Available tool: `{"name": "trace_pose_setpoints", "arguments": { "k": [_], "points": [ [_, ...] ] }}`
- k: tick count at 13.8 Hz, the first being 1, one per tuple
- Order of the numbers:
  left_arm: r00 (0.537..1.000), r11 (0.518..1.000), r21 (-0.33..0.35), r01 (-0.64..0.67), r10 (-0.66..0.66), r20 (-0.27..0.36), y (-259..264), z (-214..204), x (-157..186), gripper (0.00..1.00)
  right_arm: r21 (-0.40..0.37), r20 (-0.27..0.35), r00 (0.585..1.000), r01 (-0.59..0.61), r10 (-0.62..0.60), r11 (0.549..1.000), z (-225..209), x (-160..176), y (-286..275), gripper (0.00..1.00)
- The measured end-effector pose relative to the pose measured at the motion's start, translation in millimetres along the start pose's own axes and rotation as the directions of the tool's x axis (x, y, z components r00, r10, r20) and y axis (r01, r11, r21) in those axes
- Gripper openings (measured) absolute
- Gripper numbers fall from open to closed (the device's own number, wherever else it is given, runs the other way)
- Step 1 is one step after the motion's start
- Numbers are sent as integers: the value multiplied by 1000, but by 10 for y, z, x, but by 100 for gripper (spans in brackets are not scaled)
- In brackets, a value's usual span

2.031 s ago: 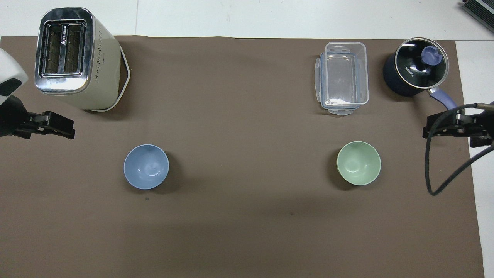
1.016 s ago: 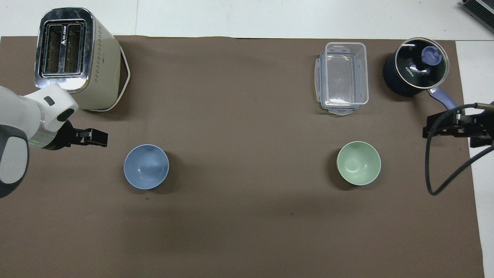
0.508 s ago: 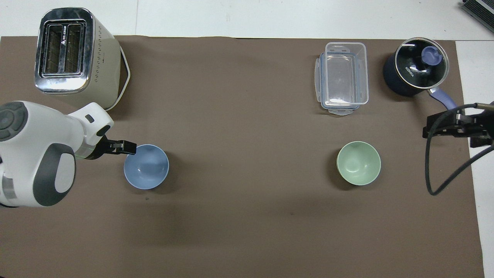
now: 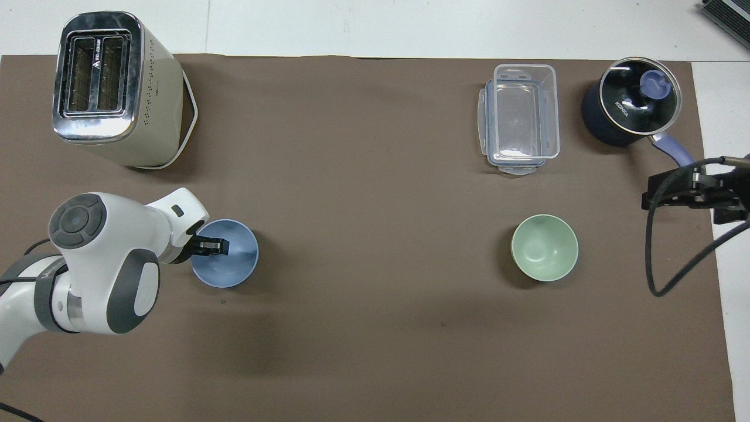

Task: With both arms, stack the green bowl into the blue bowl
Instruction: 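Reach the left gripper to the blue bowl rim and grasp it, then slide the blue bowl with the left gripper toward the table center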

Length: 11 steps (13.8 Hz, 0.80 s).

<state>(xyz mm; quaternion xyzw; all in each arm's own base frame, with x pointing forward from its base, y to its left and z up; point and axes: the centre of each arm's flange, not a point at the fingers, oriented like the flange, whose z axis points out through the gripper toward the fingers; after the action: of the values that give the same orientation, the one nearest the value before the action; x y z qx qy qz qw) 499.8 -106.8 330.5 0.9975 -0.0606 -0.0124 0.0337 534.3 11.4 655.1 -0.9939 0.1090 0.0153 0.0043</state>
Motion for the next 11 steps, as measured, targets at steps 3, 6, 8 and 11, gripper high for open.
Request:
{"name": "trace_pose_setpoints", "arguments": {
  "k": [3, 6, 8, 11],
  "points": [
    [1000, 1000, -1, 4, -4, -7, -13, -38, 26, 19, 0, 0, 1000, -3, 3, 1000, 0, 4, 17, 100],
    [1000, 1000, -6, 6, -6, 1, -4, -275, 142, 4, 0, 0, 1000, -2, 2, 1000, 0, 3, 12, 100],
    [1000, 1000, -11, 8, -8, 2, 22, -557, 241, 4, 0, 0, 1000, 0, 0, 1000, 0, 0, 0, 100],
    [998, 998, -19, 59, -60, -23, 116, -875, 298, 4, 0, 0, 1000, 3, -3, 1000, 0, -4, -15, 100]
  ]
}}
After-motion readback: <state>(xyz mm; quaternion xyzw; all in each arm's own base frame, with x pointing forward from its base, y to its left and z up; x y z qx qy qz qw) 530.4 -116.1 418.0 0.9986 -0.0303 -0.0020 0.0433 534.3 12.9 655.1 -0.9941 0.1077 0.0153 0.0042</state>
